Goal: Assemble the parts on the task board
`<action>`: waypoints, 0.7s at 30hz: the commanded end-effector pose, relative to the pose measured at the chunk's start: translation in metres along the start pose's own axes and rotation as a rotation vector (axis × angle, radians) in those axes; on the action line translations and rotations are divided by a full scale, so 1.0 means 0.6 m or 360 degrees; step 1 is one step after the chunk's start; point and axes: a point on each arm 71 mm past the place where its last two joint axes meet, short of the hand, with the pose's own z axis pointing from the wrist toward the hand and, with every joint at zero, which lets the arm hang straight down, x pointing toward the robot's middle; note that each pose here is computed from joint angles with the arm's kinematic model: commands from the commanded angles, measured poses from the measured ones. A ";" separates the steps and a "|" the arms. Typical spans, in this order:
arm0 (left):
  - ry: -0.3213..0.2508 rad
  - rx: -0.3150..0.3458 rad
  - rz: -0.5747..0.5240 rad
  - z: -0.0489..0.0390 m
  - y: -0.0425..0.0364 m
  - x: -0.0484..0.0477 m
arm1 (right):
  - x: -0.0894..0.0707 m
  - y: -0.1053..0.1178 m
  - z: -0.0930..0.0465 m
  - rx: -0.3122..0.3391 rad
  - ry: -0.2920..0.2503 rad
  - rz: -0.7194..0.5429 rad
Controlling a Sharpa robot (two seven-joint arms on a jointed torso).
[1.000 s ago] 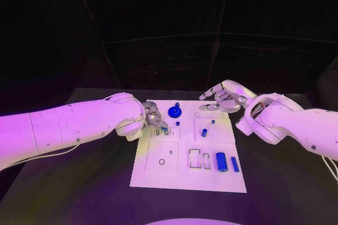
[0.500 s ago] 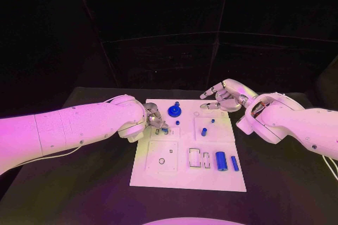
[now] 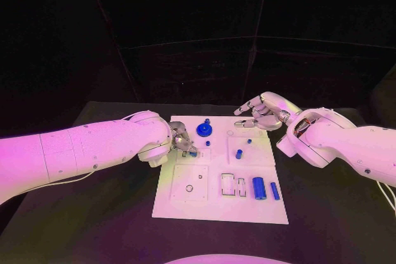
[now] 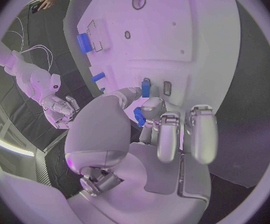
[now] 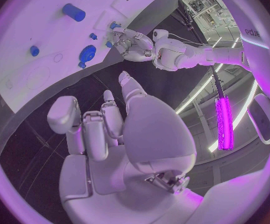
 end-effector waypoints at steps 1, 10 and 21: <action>0.0054 -0.0024 0.0055 0.000 0.003 0.007 | -0.002 0.002 0.001 -0.0006 -0.0013 0.0002; 0.0054 -0.0029 0.0060 0.000 0.004 0.007 | -0.001 0.003 0.002 -0.0006 -0.0011 0.0002; 0.0046 -0.0022 0.0064 0.003 -0.001 0.006 | 0.000 0.004 0.002 -0.0010 -0.0012 0.0004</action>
